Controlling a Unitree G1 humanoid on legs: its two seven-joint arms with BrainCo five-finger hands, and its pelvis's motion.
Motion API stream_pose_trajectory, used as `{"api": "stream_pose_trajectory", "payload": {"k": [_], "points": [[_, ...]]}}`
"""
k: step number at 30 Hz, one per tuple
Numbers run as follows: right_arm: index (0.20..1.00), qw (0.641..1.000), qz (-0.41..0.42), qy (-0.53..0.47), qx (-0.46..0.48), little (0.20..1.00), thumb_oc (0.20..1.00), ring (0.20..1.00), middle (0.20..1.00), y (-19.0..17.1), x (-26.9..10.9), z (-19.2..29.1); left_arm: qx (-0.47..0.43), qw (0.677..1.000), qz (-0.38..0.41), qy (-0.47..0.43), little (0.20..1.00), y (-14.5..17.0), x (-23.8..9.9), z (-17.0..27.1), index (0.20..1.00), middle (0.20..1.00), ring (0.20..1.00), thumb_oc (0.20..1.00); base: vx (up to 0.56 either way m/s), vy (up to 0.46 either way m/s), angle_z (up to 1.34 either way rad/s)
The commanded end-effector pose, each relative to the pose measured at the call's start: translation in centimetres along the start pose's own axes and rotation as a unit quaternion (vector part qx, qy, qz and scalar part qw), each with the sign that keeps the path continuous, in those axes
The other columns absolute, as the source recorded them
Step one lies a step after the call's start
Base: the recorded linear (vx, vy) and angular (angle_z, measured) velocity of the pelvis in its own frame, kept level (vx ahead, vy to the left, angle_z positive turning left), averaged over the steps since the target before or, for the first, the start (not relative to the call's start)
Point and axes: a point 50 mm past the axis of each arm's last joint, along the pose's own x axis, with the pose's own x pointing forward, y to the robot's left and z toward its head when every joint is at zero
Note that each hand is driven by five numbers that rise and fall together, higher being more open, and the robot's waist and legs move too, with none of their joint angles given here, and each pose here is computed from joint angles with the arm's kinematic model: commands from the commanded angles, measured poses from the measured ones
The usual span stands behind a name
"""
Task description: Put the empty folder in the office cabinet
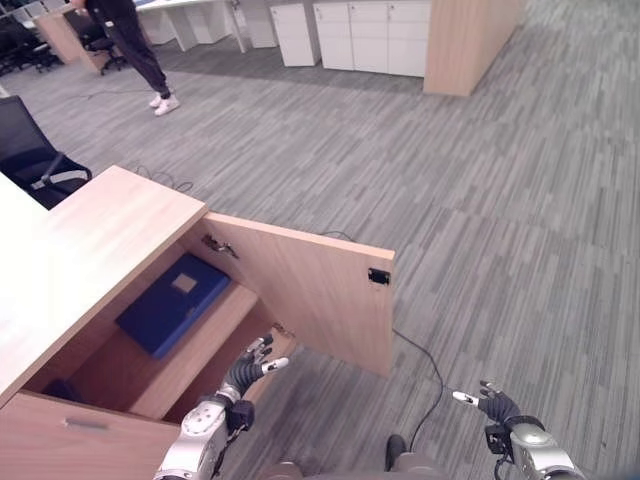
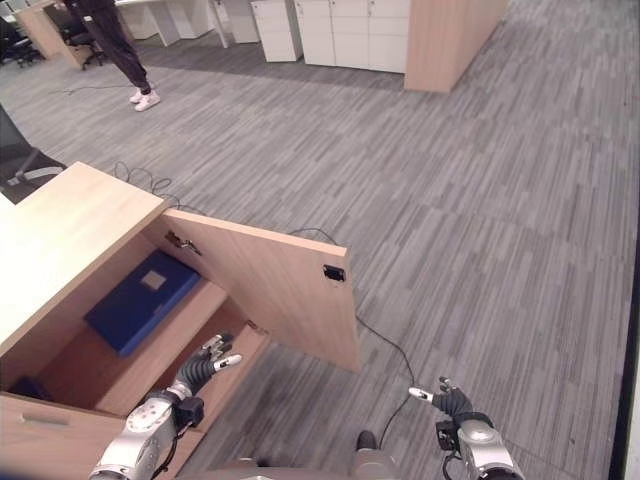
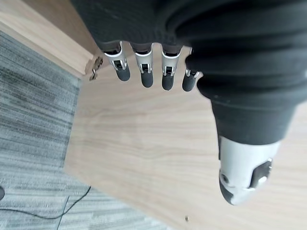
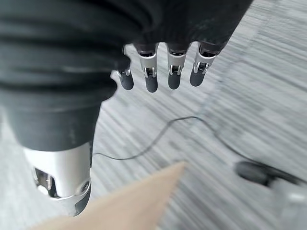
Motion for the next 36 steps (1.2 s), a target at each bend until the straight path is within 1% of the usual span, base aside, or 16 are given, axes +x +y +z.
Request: {"api": "stream_pose_trajectory", "payload": {"k": [1, 4, 5, 8, 11, 14, 15, 16, 18, 20, 22, 23, 29, 30, 32, 36], "points": [[1.0, 0.996, -0.045, -0.078, 0.022, 1.0, 1.0, 1.0, 1.0, -2.9, 0.5, 4.8, 0.018, 0.998, 0.004, -0.059, 1.0, 1.2, 0.0, 2.8, 1.0, 1.0, 1.0, 1.0, 0.12, 0.032, 0.02], [1.0, 0.993, -0.057, -0.097, 0.018, 1.0, 1.0, 1.0, 1.0, -3.8, 0.5, 6.4, 0.028, 0.998, 0.001, -0.06, 1.0, 1.4, 0.0, 3.0, 1.0, 1.0, 1.0, 1.0, 0.06, 0.029, 0.47], [1.0, 0.991, -0.064, -0.113, 0.009, 1.0, 1.0, 1.0, 1.0, -4.4, 0.6, 7.8, 0.035, 0.998, -0.003, -0.058, 1.0, 1.5, 0.0, 3.1, 1.0, 1.0, 1.0, 1.0, 0.04, 0.027, 0.21], [1.0, 0.989, -0.068, -0.128, 0.006, 1.0, 1.0, 1.0, 1.0, -4.9, 0.7, 9.4, 0.044, 0.998, -0.008, -0.053, 1.0, 1.5, -0.1, 3.0, 1.0, 1.0, 1.0, 1.0, 0.04, 0.037, 0.1], [1.0, 0.988, -0.055, -0.145, 0.003, 1.0, 1.0, 1.0, 1.0, -4.2, 0.9, 11.1, 0.048, 0.998, -0.015, -0.046, 1.0, 1.4, -0.1, 2.8, 1.0, 1.0, 1.0, 1.0, 0.02, 0.038, 0.39], [1.0, 0.987, -0.05, -0.151, 0.002, 1.0, 1.0, 1.0, 1.0, -3.8, 1.0, 11.6, 0.048, 0.998, -0.015, -0.044, 1.0, 1.5, -0.2, 2.8, 1.0, 1.0, 1.0, 1.0, 0.0, 0.021, 0.19], [1.0, 0.987, -0.042, -0.156, 0.001, 1.0, 1.0, 1.0, 1.0, -3.2, 1.1, 12.0, 0.049, 0.998, -0.016, -0.043, 1.0, 1.4, -0.2, 2.7, 1.0, 1.0, 1.0, 1.0, -0.01, 0.049, 0.06], [1.0, 0.985, -0.016, -0.173, -0.004, 1.0, 1.0, 1.0, 1.0, -1.5, 1.2, 13.3, 0.047, 0.998, -0.016, -0.038, 1.0, 1.5, -0.2, 2.5, 1.0, 1.0, 1.0, 1.0, -0.01, 0.063, 0.13], [1.0, 0.984, -0.008, -0.179, -0.005, 1.0, 1.0, 1.0, 1.0, -0.9, 1.2, 13.7, 0.047, 0.998, -0.015, -0.037, 1.0, 1.5, -0.3, 2.5, 1.0, 1.0, 1.0, 1.0, -0.01, 0.034, 0.11], [1.0, 0.98, 0.016, -0.197, -0.005, 1.0, 1.0, 1.0, 1.0, 0.7, 1.1, 14.7, 0.045, 0.998, -0.015, -0.035, 1.0, 1.4, -0.3, 2.4, 1.0, 1.0, 1.0, 1.0, 0.0, 0.02, 0.07], [1.0, 0.979, 0.025, -0.203, -0.004, 1.0, 1.0, 1.0, 1.0, 1.4, 1.0, 15.0, 0.045, 0.998, -0.014, -0.033, 1.0, 1.5, -0.3, 2.3, 1.0, 1.0, 1.0, 1.0, 0.0, 0.0, 0.0], [1.0, 0.975, 0.055, -0.215, -0.005, 1.0, 1.0, 1.0, 1.0, 3.5, 0.8, 15.7, 0.043, 0.999, -0.012, -0.032, 1.0, 1.4, -0.3, 2.2, 1.0, 1.0, 1.0, 1.0, 0.0, 0.0, 0.0], [1.0, 0.971, 0.084, -0.225, -0.003, 1.0, 1.0, 1.0, 1.0, 5.7, 0.6, 16.4, 0.038, 0.999, -0.01, -0.032, 1.0, 1.3, -0.2, 2.2, 1.0, 1.0, 1.0, 1.0, -0.01, 0.01, 0.06], [1.0, 0.968, 0.102, -0.228, -0.006, 1.0, 1.0, 1.0, 1.0, 6.9, 0.5, 16.5, 0.036, 0.999, -0.01, -0.032, 1.0, 1.1, -0.2, 2.1, 1.0, 1.0, 1.0, 1.0, 0.0, 0.0, 0.0], [1.0, 0.965, 0.118, -0.233, -0.007, 1.0, 1.0, 1.0, 1.0, 7.8, 0.2, 16.4, 0.034, 0.999, -0.006, -0.033, 1.0, 1.2, -0.2, 2.1, 1.0, 1.0, 1.0, 1.0, 0.0, 0.0, 0.0], [1.0, 0.956, 0.156, -0.245, -0.027, 1.0, 1.0, 1.0, 1.0, 9.0, -0.8, 15.1, 0.027, 0.999, 0.013, -0.038, 1.0, 1.7, -0.3, 2.2, 1.0, 1.0, 1.0, 1.0, -0.01, -0.01, 0.04]]}}
